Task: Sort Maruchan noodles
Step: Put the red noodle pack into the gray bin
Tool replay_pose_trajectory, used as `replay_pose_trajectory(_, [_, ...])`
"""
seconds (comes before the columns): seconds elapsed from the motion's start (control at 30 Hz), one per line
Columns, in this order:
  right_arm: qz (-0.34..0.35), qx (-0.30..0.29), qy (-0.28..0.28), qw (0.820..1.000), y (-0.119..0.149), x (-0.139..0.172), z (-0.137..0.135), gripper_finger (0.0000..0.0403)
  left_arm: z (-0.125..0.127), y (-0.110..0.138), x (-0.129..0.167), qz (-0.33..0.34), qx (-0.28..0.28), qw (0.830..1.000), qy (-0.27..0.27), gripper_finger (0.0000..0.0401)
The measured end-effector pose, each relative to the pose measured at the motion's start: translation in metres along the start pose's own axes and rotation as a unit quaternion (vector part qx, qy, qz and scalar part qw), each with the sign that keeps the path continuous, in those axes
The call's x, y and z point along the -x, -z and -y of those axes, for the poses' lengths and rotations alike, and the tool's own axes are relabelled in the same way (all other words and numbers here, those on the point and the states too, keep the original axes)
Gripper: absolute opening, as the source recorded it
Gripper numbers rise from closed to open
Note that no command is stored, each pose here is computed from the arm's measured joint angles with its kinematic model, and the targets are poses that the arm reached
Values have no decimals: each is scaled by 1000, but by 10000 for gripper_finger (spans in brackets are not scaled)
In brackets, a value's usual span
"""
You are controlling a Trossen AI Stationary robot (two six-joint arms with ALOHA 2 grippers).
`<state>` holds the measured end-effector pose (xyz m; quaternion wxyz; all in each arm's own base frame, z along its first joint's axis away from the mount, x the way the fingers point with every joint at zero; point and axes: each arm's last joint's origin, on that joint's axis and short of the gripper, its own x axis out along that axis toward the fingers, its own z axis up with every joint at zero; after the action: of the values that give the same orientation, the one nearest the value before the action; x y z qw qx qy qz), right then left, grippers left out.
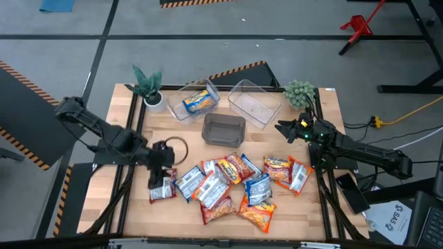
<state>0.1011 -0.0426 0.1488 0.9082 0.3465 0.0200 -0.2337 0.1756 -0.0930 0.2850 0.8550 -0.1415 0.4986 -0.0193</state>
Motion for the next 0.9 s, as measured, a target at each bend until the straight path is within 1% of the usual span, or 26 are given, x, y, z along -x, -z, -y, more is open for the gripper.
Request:
replay_pose_trajectory(0.07, [0, 0, 0, 1000, 0, 0, 0, 257, 10, 3, -5, 2, -4, 1000, 5, 171])
replay_pose_trajectory(0.2, [0, 0, 0, 1000, 0, 0, 0, 257, 23, 9, -18, -22, 9, 1000, 0, 193])
replay_pose_trajectory(0.3, [0, 1, 0, 1000, 0, 0, 0, 257, 32, 15, -28, -42, -1, 999, -9, 215])
replay_pose_trajectory(0.5, [-1, 1, 0, 1000, 0, 0, 0, 257, 46, 25, -52, -66, -7, 997, -46, 262])
replay_pose_trajectory(0.6, [-1, 1, -1, 1000, 0, 0, 0, 257, 53, 32, -65, -87, -3, 994, -63, 280])
replay_pose_trajectory(0.77, [-1, 0, -1, 1000, 0, 0, 0, 257, 66, 47, -86, -108, 16, 990, -83, 295])
replay_pose_trajectory(0.9, [-1, 0, -1, 1000, 0, 0, 0, 257, 74, 57, -100, -115, 13, 989, -95, 297])
